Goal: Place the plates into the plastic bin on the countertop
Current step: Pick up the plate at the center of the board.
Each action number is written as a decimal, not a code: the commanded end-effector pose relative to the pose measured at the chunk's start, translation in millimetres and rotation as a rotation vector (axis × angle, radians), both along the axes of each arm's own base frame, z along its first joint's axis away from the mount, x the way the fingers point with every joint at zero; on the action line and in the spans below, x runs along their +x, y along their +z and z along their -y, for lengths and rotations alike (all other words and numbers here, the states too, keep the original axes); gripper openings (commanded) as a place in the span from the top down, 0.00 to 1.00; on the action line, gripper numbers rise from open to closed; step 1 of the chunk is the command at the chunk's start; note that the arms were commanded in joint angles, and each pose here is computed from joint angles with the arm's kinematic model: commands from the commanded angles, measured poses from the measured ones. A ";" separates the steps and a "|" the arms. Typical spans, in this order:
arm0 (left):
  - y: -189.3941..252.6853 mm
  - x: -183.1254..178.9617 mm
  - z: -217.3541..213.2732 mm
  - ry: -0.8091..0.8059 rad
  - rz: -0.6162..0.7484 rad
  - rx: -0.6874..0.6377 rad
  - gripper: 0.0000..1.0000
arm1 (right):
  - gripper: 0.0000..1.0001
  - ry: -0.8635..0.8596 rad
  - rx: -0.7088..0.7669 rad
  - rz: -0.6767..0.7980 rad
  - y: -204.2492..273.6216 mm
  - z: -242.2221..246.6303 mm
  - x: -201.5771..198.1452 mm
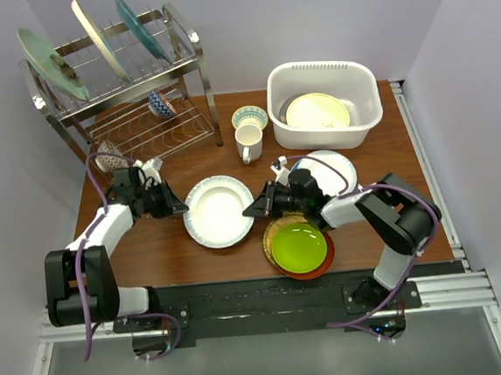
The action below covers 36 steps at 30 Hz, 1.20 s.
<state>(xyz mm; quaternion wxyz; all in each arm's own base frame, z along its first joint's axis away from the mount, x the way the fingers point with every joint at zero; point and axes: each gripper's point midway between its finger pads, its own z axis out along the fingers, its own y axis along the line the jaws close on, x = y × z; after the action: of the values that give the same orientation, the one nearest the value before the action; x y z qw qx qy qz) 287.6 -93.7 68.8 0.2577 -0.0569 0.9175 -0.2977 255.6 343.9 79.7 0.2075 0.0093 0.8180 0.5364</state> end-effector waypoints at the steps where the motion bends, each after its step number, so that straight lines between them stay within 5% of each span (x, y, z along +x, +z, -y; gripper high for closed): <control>1: 24.8 -9.0 28.4 -0.100 0.052 -0.087 0.65 | 1.00 0.075 0.121 0.236 71.5 -19.3 -7.5; 2: 25.2 -8.6 27.4 -0.095 0.054 -0.082 0.46 | 1.00 0.072 0.118 0.240 73.7 -17.8 -7.4; 4: 27.8 -7.8 26.2 -0.091 0.065 -0.073 0.30 | 1.00 0.069 0.118 0.243 76.7 -17.3 -8.0; 15: 54.9 -4.6 22.2 -0.073 0.189 -0.056 0.07 | 1.00 0.046 0.072 0.274 89.8 -9.3 -7.3; 36: 63.0 -3.3 18.8 -0.059 0.225 -0.054 0.04 | 1.00 -0.047 -0.138 0.411 121.4 32.3 2.1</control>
<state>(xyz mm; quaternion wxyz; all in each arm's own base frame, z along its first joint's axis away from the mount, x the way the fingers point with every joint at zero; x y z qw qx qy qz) 279.1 -112.9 123.4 0.3317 -0.0044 0.8847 -0.3275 236.3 304.2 128.4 0.2939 -0.0737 0.8510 0.4289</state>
